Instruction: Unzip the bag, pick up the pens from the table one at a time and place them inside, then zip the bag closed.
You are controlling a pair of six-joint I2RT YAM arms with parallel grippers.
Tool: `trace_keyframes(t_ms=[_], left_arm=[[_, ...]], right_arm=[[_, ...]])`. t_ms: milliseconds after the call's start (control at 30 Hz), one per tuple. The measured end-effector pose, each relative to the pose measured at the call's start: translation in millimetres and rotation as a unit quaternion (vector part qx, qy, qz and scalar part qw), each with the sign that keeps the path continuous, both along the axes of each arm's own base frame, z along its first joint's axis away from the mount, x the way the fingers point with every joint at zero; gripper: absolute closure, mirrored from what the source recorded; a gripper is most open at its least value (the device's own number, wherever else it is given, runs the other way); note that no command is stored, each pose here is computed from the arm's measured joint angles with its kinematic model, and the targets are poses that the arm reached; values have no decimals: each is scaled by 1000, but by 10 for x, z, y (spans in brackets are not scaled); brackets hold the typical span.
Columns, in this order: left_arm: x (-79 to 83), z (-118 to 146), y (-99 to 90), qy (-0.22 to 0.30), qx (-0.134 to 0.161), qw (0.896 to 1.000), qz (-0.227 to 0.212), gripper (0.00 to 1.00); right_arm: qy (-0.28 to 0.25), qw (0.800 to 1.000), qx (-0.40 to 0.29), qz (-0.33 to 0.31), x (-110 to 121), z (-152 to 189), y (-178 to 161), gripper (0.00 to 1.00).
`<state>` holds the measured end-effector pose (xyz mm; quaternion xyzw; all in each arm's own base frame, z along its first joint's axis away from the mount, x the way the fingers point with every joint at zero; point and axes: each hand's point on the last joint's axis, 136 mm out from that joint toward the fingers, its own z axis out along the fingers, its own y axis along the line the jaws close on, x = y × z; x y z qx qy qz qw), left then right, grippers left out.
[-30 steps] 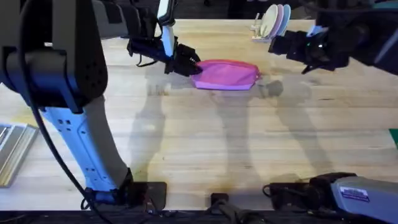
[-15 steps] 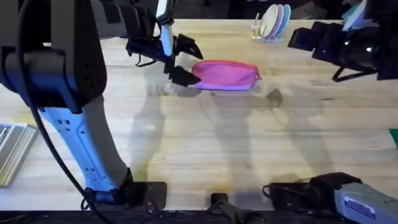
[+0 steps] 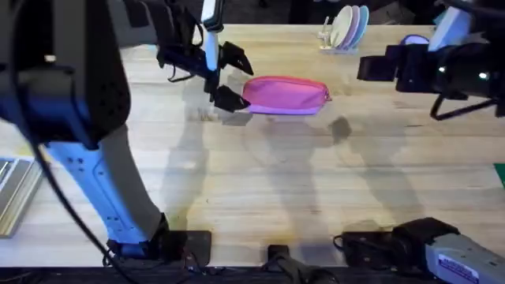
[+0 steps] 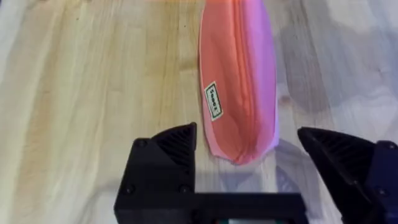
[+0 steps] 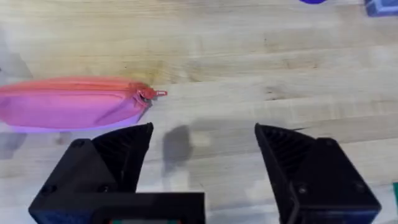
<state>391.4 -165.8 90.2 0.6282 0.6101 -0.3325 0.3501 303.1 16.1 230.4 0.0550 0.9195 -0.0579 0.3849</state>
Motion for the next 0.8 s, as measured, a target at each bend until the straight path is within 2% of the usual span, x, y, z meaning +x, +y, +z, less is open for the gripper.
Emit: trace_keyframes(t_ms=[133, 167, 400, 433, 600, 733, 767, 800], left_arm=[[-27, 316, 64, -38, 30, 999, 7, 6], [-91, 593, 111, -56, 48, 997, 20, 6], [-326, 969, 242, -36, 91, 993, 69, 5], [-400, 1110, 306, -21, 107, 988, 105, 5], [-606, 1374, 470, 4, 142, 973, 183, 4], [-760, 1604, 583, 9, 152, 957, 245, 4], [-854, 1743, 658, 14, 152, 945, 290, 5], [-877, 1787, 680, 15, 151, 940, 305, 5]], right_arm=[[-18, 1000, -7, 11, -83, 127, -19, 3], [-35, 999, -8, 15, -170, 237, -39, 4], [-49, 999, -7, 17, -355, 346, -81, 4], [-39, 999, -9, 17, -430, 318, -98, 4], [-26, 999, -13, 19, -526, 285, -120, 4], [-24, 999, -14, 19, -572, 283, -131, 4], [-27, 999, -13, 19, -596, 299, -136, 4], [-29, 999, -13, 19, -602, 307, -137, 3]])
